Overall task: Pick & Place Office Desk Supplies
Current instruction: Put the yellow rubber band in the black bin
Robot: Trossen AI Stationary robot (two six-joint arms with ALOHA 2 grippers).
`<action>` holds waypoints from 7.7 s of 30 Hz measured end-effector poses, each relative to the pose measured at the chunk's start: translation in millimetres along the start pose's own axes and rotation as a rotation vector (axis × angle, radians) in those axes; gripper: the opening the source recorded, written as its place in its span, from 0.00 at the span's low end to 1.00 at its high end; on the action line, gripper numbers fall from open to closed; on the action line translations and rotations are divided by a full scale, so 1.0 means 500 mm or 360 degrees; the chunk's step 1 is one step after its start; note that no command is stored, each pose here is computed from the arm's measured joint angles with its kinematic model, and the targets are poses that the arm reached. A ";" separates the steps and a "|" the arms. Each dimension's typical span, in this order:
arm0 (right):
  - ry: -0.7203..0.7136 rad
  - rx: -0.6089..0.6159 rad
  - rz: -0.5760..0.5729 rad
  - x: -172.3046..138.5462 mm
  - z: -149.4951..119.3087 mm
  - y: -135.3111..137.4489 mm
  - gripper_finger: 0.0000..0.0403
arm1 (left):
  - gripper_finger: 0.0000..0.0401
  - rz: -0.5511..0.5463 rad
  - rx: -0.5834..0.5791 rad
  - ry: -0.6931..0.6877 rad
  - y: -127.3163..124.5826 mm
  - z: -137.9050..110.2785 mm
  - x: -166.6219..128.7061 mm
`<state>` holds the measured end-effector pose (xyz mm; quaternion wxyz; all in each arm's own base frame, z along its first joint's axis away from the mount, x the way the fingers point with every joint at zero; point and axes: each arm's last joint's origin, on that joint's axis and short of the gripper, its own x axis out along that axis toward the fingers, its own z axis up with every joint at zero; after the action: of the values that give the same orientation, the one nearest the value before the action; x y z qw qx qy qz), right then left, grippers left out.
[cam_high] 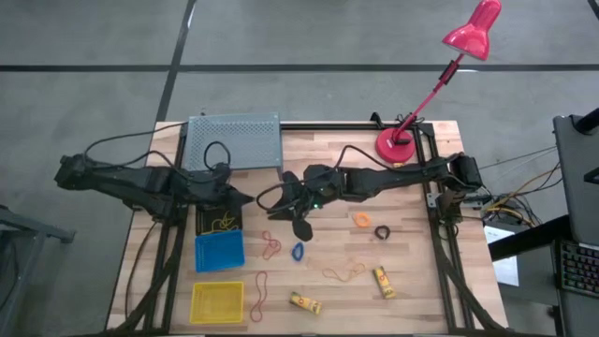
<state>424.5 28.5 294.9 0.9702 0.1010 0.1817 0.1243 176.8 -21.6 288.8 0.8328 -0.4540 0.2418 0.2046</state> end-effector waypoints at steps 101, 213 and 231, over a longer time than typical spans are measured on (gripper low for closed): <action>0.1361 0.0442 -0.0011 -0.049 -0.183 0.146 0.14 | 0.42 -0.0687 0.1008 -0.0870 -0.097 0.067 -0.063; 0.1279 0.0162 -0.0784 0.018 -0.412 0.225 0.14 | 0.42 -0.0604 0.1066 -0.0827 -0.088 0.065 -0.055; 0.1189 0.0256 -0.0735 0.027 -0.411 0.229 0.14 | 0.42 -0.0604 0.1067 -0.0828 -0.088 0.065 -0.055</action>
<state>335.4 172.0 130.3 0.8294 0.0812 0.5466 -0.0821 186.3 -19.5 349.1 0.9893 -0.1295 -0.0096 0.0662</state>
